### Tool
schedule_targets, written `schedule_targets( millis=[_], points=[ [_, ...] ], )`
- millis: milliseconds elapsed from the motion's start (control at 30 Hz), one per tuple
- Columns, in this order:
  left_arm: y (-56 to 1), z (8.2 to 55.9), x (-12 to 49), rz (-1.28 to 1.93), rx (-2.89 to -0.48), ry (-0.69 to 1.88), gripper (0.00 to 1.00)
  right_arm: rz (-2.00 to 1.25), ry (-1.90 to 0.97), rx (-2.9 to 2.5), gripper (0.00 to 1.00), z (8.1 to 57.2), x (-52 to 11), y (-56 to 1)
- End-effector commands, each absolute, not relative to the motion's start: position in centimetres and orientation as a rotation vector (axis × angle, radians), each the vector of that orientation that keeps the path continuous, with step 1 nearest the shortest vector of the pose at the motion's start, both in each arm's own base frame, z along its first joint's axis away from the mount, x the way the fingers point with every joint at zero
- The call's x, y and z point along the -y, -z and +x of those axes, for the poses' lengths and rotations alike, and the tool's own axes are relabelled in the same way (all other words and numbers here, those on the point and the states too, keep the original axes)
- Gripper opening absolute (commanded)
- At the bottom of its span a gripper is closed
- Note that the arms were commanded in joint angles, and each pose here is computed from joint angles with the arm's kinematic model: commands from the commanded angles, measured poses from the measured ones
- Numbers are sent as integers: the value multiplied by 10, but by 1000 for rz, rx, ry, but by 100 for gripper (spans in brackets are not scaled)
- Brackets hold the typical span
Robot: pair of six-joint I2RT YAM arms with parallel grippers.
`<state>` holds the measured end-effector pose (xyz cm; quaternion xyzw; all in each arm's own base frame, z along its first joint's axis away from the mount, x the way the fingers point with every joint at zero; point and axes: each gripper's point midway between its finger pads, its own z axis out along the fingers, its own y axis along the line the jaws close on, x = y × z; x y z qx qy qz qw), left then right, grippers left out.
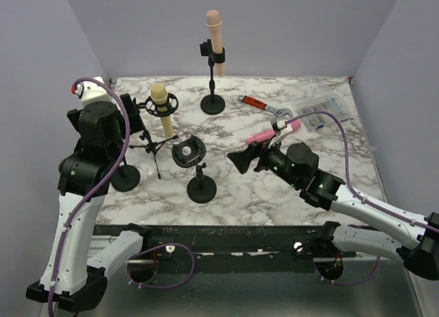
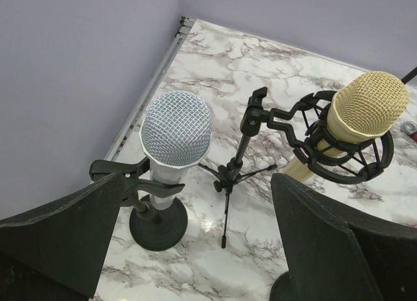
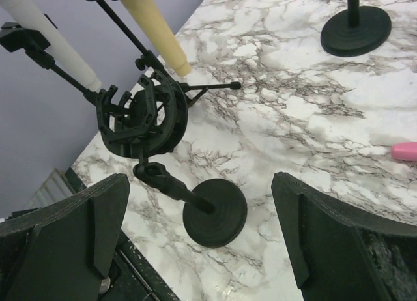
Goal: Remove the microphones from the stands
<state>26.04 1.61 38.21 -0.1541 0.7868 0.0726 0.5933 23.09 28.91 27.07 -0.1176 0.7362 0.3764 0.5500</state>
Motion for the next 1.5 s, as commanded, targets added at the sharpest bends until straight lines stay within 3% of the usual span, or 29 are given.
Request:
schedule_targets(
  millis=[0, 433, 600, 733, 1000, 1100, 1267, 1467],
  points=[
    [-387, 256, -34, -422, -1772, -253, 99, -300, -820, -1749, 100, 238, -288, -265],
    [-377, 289, -52, -412, -1768, -400, 99, -364, -921, -1739, 100, 237, -317, -280],
    [-370, 301, -54, -422, -1773, -427, 93, -355, -911, -1748, 100, 235, -311, -281],
    [-366, 299, -59, -437, -1766, -464, 84, -335, -899, -1735, 100, 234, -304, -284],
    [-360, 291, -65, -437, -1757, -502, 56, -338, -905, -1737, 100, 234, -306, -281],
    [-360, 289, -63, -416, -1767, -494, 52, -343, -910, -1745, 100, 234, -308, -279],
    [-363, 280, -61, -379, -1825, -490, 27, -334, -901, -1740, 100, 234, -305, -279],
    [-373, 266, -49, -315, -1851, -436, 8, -340, -902, -1745, 100, 236, -309, -277]
  ],
)
